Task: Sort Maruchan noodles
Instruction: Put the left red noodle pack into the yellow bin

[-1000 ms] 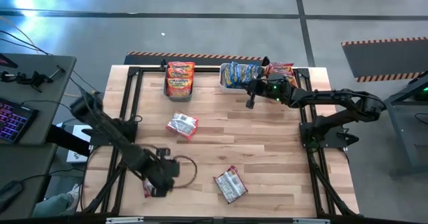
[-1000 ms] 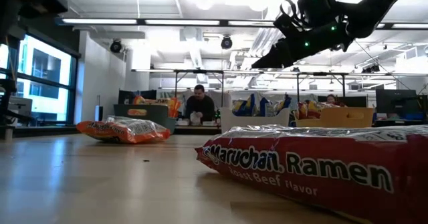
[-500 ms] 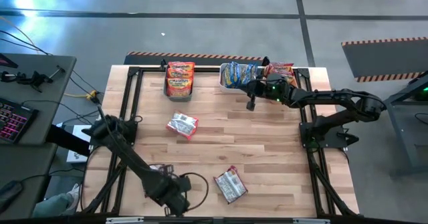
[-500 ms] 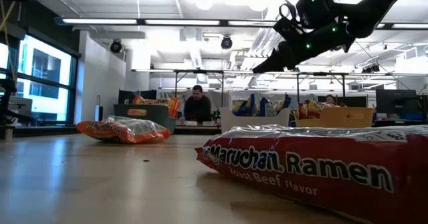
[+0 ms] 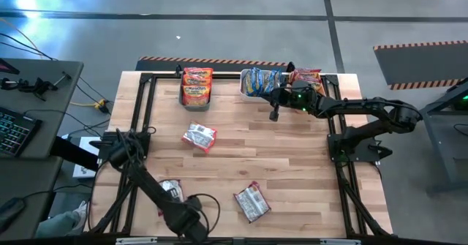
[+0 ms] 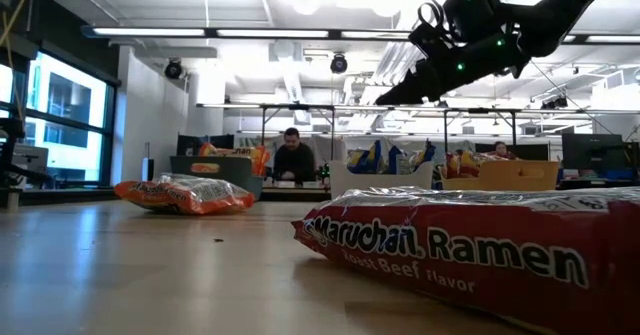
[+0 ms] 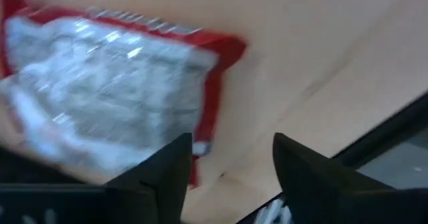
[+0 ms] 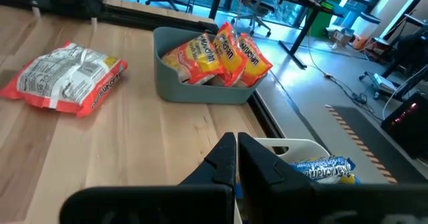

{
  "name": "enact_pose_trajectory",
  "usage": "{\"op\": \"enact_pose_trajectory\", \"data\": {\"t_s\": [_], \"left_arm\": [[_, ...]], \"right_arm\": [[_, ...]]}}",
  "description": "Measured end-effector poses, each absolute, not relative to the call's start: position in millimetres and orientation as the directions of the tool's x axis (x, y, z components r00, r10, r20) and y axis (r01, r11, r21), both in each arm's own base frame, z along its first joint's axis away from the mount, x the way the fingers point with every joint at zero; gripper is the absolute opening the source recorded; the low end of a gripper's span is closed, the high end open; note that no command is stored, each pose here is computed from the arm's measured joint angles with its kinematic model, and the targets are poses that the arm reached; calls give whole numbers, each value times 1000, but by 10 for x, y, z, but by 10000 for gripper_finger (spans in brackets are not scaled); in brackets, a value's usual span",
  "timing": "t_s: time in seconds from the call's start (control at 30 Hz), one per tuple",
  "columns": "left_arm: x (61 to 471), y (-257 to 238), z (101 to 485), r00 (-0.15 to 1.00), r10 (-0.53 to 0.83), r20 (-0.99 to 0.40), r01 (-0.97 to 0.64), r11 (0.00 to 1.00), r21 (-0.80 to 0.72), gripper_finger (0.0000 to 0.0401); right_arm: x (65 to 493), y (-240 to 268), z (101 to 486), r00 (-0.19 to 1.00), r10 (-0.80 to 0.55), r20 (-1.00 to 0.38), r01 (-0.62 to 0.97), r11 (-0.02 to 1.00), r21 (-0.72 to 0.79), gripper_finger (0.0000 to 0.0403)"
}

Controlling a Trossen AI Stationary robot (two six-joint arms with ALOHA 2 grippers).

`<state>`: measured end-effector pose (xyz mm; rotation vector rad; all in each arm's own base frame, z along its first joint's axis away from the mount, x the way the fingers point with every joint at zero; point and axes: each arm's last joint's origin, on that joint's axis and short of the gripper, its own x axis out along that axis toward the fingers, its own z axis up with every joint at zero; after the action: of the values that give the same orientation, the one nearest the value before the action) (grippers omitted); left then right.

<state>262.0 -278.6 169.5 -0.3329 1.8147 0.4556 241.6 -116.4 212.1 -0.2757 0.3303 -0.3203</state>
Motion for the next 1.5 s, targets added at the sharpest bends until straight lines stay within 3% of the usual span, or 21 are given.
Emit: {"op": "enact_pose_trajectory", "data": {"t_s": [0.13,0.33,0.43,0.73,0.9,1.17,1.33,1.5], "left_arm": [[2570,-2751,1754,-320,107,-941,-423,873,242,216],[2615,-2724,1781,-194,225,-955,-324,904,279,221],[2584,-2684,1678,-218,262,-940,-300,899,321,221],[2505,-2621,1467,-294,222,-930,-340,885,319,218],[2516,-2581,1435,-318,208,-925,-321,894,312,170],[2550,-2607,1502,-287,202,-936,-190,946,263,17],[2554,-2565,1651,-209,226,-951,-197,943,268,4],[2562,-2435,1986,-37,280,-959,-288,916,278,0]], "right_arm": [[2417,-1163,2124,897,-350,-269,263,914,-311,0],[2416,-1163,2119,896,-349,-274,263,915,-306,0],[2415,-1163,2119,896,-349,-274,266,917,-297,0],[2414,-1161,2112,896,-344,-281,263,921,-288,0],[2414,-1161,2112,896,-344,-281,265,921,-285,0],[2410,-1159,2095,891,-342,-298,265,926,-270,0],[2410,-1159,2095,891,-342,-298,265,926,-268,0],[2412,-1151,2091,899,-316,-302,242,935,-259,0]]}}
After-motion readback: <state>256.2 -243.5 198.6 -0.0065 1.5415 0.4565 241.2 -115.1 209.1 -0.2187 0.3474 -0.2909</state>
